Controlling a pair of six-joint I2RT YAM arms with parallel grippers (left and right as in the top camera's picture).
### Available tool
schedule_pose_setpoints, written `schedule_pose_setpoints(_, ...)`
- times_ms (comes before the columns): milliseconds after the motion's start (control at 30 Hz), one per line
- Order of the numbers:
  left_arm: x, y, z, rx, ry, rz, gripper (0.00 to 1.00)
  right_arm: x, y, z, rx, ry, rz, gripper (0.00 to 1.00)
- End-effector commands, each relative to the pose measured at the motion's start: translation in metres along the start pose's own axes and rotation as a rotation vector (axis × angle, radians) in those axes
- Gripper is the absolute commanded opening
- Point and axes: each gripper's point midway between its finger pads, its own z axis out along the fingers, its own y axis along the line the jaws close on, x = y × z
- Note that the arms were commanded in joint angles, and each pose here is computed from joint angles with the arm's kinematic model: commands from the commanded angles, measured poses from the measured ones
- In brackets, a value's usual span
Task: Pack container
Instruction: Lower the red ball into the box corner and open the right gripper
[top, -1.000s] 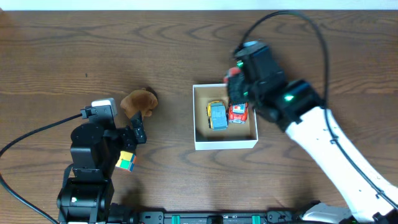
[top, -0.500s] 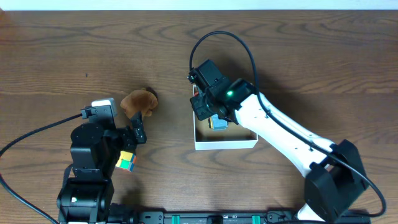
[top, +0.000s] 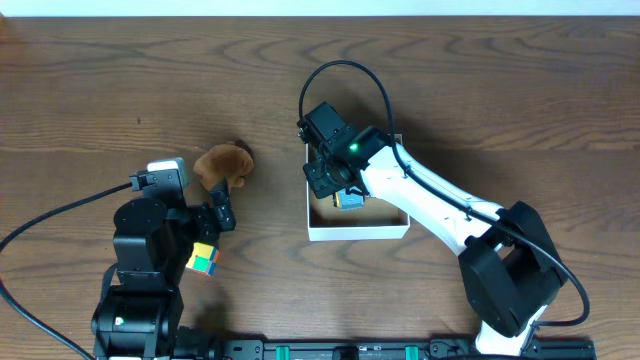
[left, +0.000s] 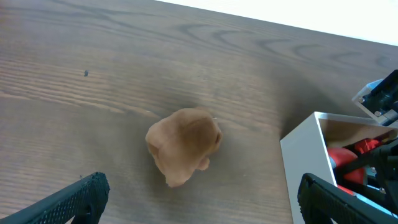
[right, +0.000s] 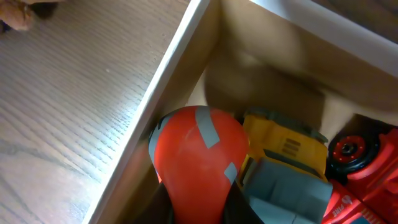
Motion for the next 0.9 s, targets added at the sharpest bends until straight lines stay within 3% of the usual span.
schedule_pose_setpoints(0,-0.010,-0.001,-0.004,0.003,-0.023,-0.003,0.98,0.001,0.002,0.000,-0.003,0.001,-0.019,0.23)
schedule_pose_setpoints(33,-0.010,-0.001,-0.004,0.003,-0.023,-0.003,0.98,0.000,0.001,0.000,0.002,0.000,-0.019,0.37)
schedule_pose_setpoints(233,-0.010,-0.001,-0.004,0.003,-0.023,-0.004,0.98,-0.004,-0.014,-0.001,0.056,-0.018,-0.004,0.61)
schedule_pose_setpoints(667,-0.010,-0.001,-0.004,0.003,-0.023,-0.004,0.98,-0.020,-0.018,-0.003,0.046,-0.071,-0.008,0.64)
schedule_pose_setpoints(867,-0.010,-0.001,-0.004,0.003,-0.023,-0.004,0.98,-0.022,-0.018,-0.003,0.044,-0.081,-0.013,0.59)
